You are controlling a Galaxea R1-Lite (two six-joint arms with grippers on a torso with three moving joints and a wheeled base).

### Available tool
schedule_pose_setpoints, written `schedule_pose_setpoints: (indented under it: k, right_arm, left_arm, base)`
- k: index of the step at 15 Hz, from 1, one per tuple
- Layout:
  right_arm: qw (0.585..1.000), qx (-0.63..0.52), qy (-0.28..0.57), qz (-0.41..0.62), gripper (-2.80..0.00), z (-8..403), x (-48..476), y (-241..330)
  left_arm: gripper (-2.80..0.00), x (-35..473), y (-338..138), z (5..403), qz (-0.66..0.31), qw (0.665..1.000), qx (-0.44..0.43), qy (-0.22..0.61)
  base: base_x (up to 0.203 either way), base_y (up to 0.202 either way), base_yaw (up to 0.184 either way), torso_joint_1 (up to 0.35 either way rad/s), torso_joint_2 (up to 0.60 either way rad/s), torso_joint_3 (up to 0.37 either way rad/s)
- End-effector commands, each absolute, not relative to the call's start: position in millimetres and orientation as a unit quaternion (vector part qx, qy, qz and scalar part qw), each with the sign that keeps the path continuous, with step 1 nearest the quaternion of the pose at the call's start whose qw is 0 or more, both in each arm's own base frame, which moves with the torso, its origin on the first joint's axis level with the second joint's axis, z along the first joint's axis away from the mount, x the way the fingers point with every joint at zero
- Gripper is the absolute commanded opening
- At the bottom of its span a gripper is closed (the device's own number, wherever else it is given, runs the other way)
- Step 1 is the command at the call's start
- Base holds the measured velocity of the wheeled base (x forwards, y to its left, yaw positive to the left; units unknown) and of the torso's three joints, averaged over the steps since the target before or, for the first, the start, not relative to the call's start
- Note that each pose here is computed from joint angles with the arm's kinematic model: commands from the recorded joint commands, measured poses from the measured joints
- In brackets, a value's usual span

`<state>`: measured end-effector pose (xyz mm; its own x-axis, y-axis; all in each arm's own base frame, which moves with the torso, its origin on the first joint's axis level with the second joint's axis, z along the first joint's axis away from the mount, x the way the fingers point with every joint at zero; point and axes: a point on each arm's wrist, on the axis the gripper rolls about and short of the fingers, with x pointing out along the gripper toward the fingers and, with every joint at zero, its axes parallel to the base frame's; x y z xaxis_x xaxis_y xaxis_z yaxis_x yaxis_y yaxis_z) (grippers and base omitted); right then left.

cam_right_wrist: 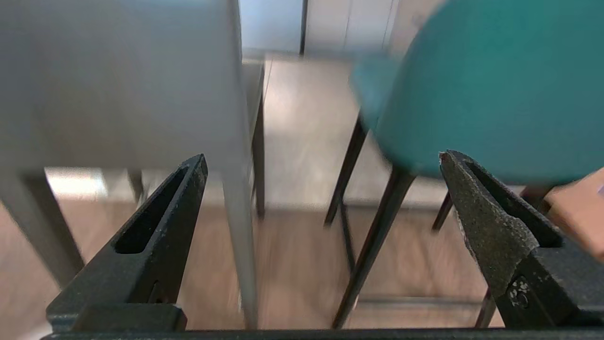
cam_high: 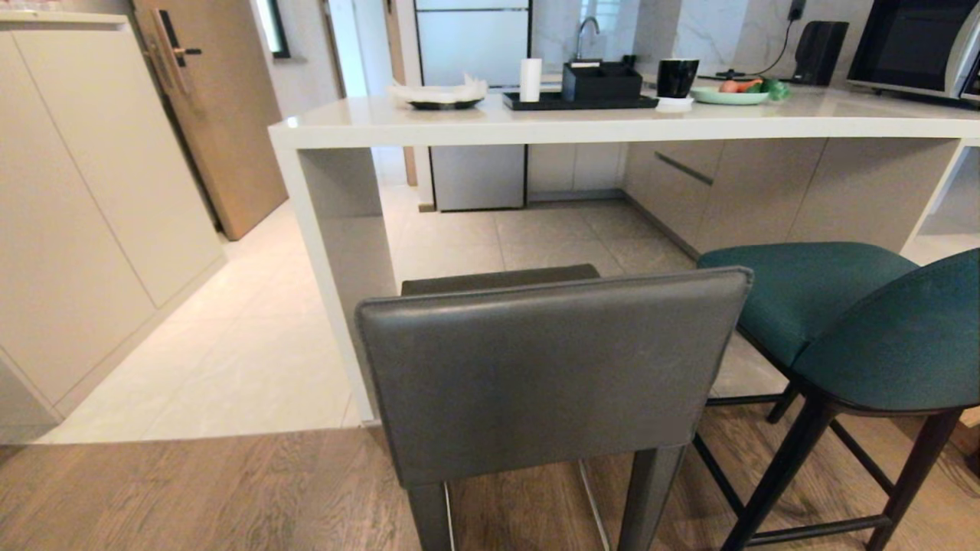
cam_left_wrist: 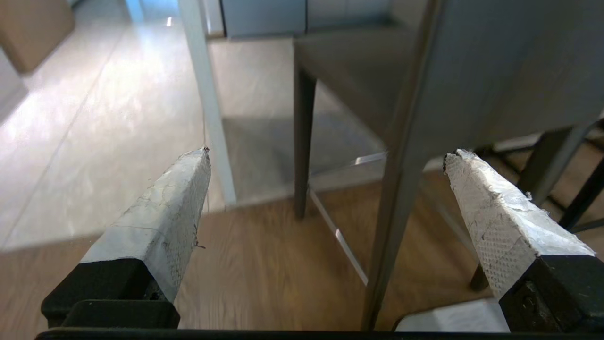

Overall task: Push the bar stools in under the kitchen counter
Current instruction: Push the blue chair back under the dining table

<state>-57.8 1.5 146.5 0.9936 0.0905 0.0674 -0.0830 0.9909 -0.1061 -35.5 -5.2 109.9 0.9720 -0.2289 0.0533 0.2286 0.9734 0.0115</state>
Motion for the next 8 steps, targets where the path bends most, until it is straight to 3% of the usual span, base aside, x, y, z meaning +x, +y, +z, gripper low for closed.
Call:
schedule_pose_setpoints:
  k: [1,5,8]
  right_arm:
    - [0.997,-0.052,-0.021,0.044,0.0,120,-47,2]
    - [0.999,-0.045,0.012,0.024,0.0,71,-22,1]
    - [0.999,-0.033,0.007,0.009,0.0,74,-23,0]
  left_arm:
    - [0.0,-27,-5,86,-0.106,0.994,0.0,-0.005]
    - [0.0,-24,-2,82,-0.047,0.999,-0.004,-0.022]
    - [0.0,-21,0,72,-0.01,0.999,0.047,-0.008]
  base:
    - [0.0,0.0,0.0,0.0,0.0,0.0]
    - [0.0,0.0,0.0,0.0,0.0,0.0]
    - [0.0,0.0,0.0,0.0,0.0,0.0]
